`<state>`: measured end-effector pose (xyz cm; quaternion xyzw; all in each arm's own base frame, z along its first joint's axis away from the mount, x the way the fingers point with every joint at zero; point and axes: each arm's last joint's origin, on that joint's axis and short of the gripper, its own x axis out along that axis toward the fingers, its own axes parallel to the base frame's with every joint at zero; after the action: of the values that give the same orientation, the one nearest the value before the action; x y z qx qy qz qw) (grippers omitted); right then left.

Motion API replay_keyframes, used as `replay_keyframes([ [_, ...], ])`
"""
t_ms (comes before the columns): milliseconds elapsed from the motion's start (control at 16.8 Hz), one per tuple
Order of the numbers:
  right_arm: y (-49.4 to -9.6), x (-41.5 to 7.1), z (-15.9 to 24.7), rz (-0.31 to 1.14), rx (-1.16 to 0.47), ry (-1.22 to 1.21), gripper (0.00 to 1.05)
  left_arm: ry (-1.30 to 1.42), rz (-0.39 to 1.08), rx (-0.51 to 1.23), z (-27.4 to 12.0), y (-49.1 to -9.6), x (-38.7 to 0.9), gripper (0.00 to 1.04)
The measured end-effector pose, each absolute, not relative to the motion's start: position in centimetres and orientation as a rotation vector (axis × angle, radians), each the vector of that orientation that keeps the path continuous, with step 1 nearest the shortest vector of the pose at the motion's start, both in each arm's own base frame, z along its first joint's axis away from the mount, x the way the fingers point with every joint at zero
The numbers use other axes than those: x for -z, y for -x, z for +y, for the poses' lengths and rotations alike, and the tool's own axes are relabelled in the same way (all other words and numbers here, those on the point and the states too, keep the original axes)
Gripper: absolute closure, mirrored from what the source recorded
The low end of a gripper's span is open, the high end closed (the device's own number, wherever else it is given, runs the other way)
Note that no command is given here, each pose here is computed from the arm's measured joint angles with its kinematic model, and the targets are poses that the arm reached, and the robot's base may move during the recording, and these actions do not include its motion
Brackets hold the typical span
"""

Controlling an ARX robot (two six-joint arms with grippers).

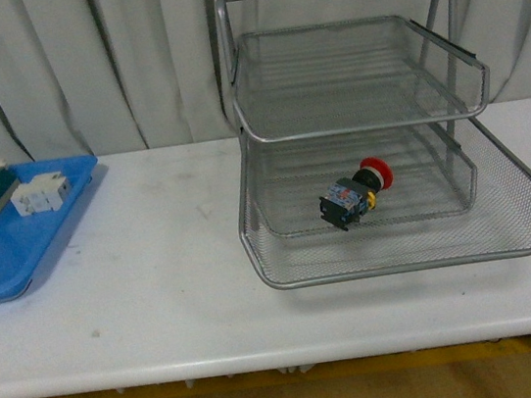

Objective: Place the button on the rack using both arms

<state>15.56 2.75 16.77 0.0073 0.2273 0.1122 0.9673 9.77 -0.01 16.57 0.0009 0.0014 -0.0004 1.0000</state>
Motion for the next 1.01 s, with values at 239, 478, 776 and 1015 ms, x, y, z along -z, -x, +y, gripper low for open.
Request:
replay_keyframes([
  [239,-20.5,-14.3,4.9,0.650,-0.177,-0.133,0.51,-0.002,0.003,0.001,0.0,-9.8,-16.6,0.07],
  [478,-24.7,-10.5,8.3,0.730,-0.128,-0.134,0.95,-0.002,0.003,0.001,0.0,-9.8,-16.6,0.07],
  [776,-30.1,-7.0,12.2,0.752,-0.104,-0.055,1.03,-0.002,0.003,0.001,0.0,-9.8,-16.6,0.07],
  [1015,-35.2,-7.4,13.4,0.686,-0.081,-0.005,1.03,-0.002,0.003,0.001,0.0,-9.8,-16.6,0.07],
])
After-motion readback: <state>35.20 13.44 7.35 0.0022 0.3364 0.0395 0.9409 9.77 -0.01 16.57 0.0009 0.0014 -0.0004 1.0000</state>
